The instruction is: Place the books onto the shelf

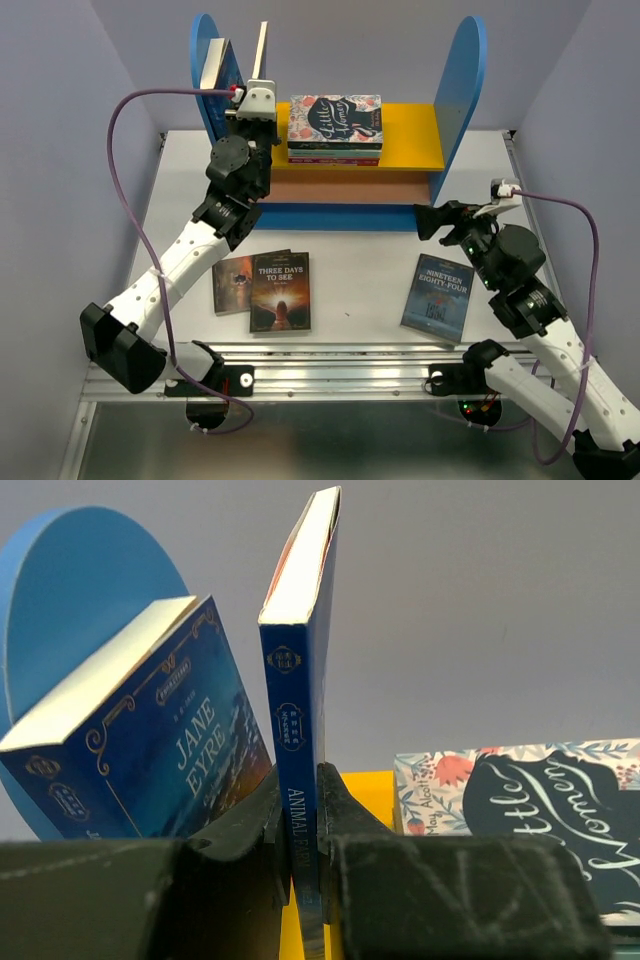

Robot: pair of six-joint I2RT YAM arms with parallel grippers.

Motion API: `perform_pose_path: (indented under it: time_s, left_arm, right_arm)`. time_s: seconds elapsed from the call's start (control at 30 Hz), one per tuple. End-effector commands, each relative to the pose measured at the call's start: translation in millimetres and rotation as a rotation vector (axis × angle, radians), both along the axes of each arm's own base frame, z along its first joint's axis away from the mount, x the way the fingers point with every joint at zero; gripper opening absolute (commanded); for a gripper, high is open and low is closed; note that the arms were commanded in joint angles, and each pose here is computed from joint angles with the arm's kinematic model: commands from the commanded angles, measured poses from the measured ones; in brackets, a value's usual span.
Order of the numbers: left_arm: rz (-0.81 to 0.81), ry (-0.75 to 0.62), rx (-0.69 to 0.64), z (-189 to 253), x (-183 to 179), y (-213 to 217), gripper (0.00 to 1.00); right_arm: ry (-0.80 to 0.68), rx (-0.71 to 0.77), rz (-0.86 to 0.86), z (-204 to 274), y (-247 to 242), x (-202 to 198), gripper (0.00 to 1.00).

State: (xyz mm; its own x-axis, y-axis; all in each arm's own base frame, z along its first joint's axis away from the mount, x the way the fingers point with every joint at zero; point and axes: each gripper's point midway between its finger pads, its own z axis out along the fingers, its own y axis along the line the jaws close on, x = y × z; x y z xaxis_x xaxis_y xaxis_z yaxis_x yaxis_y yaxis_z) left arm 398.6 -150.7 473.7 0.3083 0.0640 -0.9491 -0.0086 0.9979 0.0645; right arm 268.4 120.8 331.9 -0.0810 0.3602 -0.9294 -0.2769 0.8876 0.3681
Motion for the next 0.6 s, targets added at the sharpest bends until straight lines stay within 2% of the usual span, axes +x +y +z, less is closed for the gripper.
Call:
perform_pose_path:
  time_s: [0.0,0.57]
  left_arm:
    - [0.021,-0.164,-0.115,40.2,-18.5,21.6,0.0]
    - [0.125,-0.086,-0.074,-2.9,7.7,36.0,0.0]
  right_arm:
    - [-0.041,0.005,0.021,14.5,2.5,-1.4,1.0]
    - [-0.042,0.007,0.033,17.2,5.2,-1.1,1.0]
